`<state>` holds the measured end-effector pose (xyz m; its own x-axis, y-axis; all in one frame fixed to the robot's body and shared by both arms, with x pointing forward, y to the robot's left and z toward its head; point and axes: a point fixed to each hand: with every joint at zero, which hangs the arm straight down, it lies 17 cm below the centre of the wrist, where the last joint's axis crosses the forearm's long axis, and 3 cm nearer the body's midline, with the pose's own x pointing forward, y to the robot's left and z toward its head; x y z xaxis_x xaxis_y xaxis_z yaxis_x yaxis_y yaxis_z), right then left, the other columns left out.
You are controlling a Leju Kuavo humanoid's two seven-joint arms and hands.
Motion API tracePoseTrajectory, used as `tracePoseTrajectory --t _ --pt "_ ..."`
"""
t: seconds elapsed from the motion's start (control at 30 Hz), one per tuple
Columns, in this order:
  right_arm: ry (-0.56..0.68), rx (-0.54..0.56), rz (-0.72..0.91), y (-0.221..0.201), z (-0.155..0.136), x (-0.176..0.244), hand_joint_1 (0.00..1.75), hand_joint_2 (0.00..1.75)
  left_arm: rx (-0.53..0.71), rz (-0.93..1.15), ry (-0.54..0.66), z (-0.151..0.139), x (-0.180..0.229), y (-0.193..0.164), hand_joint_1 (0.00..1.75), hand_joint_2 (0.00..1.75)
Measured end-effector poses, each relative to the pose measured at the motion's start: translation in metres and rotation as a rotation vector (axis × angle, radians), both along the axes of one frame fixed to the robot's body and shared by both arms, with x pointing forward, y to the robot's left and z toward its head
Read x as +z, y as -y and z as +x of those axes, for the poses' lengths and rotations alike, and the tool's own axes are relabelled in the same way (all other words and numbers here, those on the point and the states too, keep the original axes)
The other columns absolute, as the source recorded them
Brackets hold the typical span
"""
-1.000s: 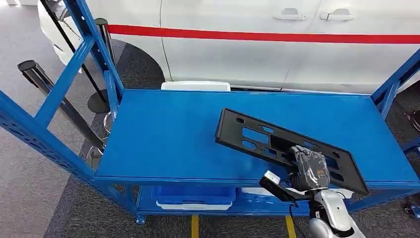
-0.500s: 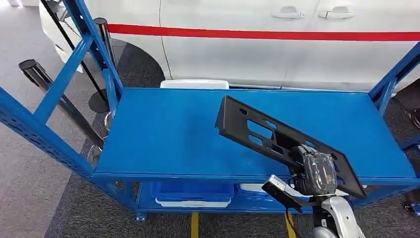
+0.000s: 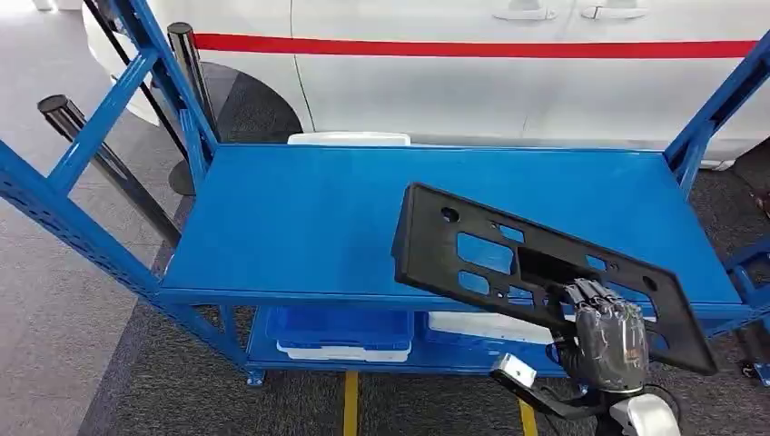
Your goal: Take the parts from the cabinet and place them on the table.
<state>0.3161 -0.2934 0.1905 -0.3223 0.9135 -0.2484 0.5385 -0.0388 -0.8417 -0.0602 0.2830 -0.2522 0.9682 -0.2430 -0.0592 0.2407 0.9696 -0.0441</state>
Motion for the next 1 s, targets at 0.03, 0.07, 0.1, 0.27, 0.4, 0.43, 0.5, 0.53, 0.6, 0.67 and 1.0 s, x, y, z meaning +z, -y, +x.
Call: tracePoseTrajectory --t 0.03,0.07,0.1,0.27,0.4,0.43,0.5,0.53,0.6,0.67,1.0 --pt "0.007 0.011 -0.023 -0.007 0.004 0.002 1.75 1.75 -0.002 0.012 -0.001 0.002 -0.001 -0.007 0.0 0.0" --pt "0.011 0.017 -0.051 -0.02 0.015 0.005 1.75 1.75 -0.004 0.013 -0.007 0.001 -0.002 -0.007 0.0 0.0" --pt "0.008 0.013 -0.061 -0.038 0.033 0.005 1.75 1.75 -0.004 0.013 -0.017 -0.001 -0.002 -0.008 0.0 0.0" --pt "0.044 0.047 0.016 -0.106 0.069 0.024 1.75 1.75 -0.059 -0.001 -0.053 -0.008 0.005 -0.005 0.0 0.0" --pt "0.026 0.086 0.017 -0.129 0.065 0.023 1.75 1.75 -0.085 -0.011 -0.092 -0.024 0.008 -0.003 0.0 0.0" --pt "0.026 0.09 0.02 -0.131 0.063 0.023 1.75 1.75 -0.076 -0.023 -0.098 -0.027 0.009 0.001 0.0 0.0" --pt "0.03 0.09 0.023 -0.133 0.063 0.026 1.75 1.75 -0.078 -0.019 -0.122 -0.033 0.011 0.003 0.0 0.0" --pt "0.033 0.093 0.024 -0.135 0.063 0.028 1.75 1.75 -0.084 -0.01 -0.132 -0.036 0.012 0.001 0.0 0.0" --pt "0.033 0.094 0.024 -0.135 0.062 0.028 1.75 1.75 -0.087 -0.005 -0.14 -0.038 0.012 0.001 0.0 0.0" --pt "0.033 0.097 0.023 -0.137 0.062 0.028 1.75 1.75 -0.092 0.003 -0.147 -0.04 0.013 -0.001 0.0 0.0" --pt "0.023 0.101 0.033 -0.141 0.054 0.025 1.75 1.75 -0.105 0.025 -0.129 -0.036 0.012 -0.01 0.0 0.0"
